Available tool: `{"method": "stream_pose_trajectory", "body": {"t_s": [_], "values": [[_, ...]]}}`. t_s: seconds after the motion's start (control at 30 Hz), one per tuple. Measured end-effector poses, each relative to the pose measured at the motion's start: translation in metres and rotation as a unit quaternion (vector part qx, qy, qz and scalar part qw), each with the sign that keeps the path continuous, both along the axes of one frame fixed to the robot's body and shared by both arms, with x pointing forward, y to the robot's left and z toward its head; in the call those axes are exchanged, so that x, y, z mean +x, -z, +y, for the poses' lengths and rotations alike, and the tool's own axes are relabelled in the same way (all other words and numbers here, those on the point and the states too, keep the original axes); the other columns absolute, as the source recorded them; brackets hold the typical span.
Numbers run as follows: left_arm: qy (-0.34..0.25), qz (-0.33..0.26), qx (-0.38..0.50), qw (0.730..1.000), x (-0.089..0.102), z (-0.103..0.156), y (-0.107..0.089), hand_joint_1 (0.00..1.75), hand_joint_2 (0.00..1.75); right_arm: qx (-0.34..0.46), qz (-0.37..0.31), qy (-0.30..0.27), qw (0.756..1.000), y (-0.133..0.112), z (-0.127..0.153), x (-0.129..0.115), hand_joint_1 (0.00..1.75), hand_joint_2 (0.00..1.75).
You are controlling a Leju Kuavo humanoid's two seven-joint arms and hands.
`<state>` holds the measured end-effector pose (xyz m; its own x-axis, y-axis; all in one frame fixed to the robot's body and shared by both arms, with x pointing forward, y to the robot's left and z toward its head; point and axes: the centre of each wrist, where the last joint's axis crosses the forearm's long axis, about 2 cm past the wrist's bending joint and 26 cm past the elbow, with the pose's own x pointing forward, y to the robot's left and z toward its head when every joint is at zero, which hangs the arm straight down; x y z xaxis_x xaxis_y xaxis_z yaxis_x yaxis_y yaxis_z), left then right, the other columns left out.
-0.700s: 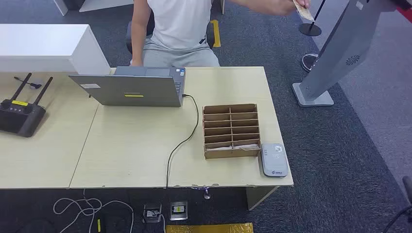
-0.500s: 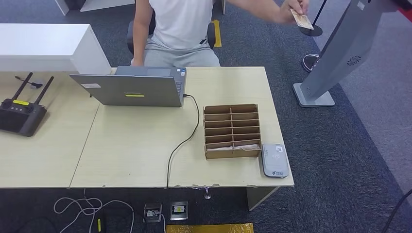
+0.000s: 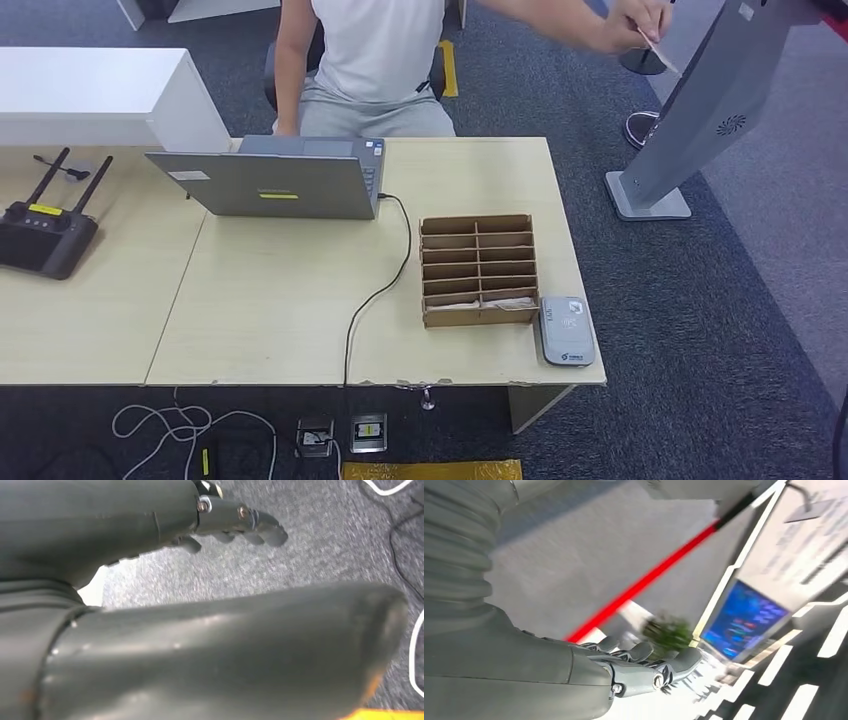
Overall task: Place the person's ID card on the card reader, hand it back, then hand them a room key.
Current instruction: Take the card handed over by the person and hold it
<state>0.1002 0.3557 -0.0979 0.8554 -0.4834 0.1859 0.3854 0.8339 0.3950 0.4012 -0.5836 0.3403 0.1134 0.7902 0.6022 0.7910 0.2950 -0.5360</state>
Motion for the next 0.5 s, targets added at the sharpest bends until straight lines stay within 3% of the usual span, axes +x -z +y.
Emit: {"method": "stream_pose_trajectory", "body": {"t_s": [0.2,0.5], "values": [[0.007,-0.003,-0.001,1.000,0.000,0.000,0.000,0.00,0.00,-0.164,0.010,-0.043,0.985,-0.008,0.056,0.016,0.00,1.75],[0.016,-0.003,-0.003,1.000,0.000,0.002,0.000,0.00,0.00,-0.337,0.006,-0.117,0.934,0.001,0.142,0.021,0.00,1.75]]}}
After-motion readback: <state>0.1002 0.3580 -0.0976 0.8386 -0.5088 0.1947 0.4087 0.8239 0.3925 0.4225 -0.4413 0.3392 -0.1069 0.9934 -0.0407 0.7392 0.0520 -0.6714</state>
